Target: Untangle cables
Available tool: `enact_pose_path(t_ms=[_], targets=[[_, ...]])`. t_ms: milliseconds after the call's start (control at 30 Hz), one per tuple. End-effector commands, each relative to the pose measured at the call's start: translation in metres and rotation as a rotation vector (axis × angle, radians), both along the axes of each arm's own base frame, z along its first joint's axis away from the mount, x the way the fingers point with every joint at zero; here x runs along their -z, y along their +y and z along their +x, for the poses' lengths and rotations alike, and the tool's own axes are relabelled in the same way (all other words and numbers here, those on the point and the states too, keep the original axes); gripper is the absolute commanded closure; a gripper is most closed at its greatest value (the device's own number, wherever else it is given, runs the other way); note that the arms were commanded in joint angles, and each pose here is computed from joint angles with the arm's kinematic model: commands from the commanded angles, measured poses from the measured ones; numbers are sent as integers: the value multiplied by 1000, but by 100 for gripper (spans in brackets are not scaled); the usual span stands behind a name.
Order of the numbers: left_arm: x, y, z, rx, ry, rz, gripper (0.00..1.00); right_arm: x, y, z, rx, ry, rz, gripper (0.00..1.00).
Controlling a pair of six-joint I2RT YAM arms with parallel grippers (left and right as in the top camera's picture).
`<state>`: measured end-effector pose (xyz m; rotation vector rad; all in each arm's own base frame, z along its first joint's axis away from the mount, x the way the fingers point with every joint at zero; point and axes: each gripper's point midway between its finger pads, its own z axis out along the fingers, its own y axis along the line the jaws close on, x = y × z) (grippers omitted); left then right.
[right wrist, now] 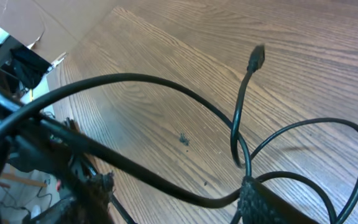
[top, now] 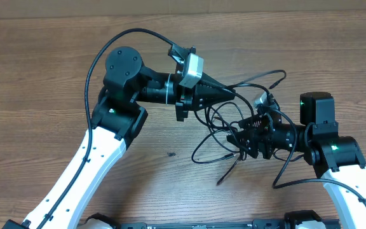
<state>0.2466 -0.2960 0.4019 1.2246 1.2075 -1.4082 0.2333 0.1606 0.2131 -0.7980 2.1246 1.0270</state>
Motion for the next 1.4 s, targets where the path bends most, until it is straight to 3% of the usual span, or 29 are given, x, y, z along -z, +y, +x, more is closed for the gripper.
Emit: enact_pose_path(t_ms=[0,67,133,233,500,733,767,800,833,967,1067,1233,1367], targets=[[-8,9,7,-45,9,-3,96,-3,1,2,0,-17,-1,43],[-8,10,8,-47,26,0,96,-4,1,3,0,-24,0,49],[-8,10,8,-47,32,0,96,-4,1,4,0,-28,0,68],[-8,10,8,-46,56,2,96,-4,1,4,0,-29,0,84],[-9,6,4,-30,66,3,96,-4,0,7,9,-41,-10,85],[-9,5,2,-25,77,4,96,-4,-1,8,12,-43,-14,54],[-9,4,1,-22,76,4,96,-4,-1,8,12,-45,-13,54],[-9,3,0,-17,78,4,96,-4,-1,8,11,-48,-13,55],[-9,2,-1,-14,78,4,96,-4,0,9,11,-50,-12,63],[-9,2,-2,-12,78,4,96,-4,0,9,12,-49,-12,78],[-9,1,-2,-8,79,5,96,-4,0,9,12,-49,-12,94],[-8,1,-2,-8,84,8,96,-4,-2,11,31,-43,-14,96],[-1,1,-1,-12,129,29,96,-5,-11,32,180,-2,-26,96]])
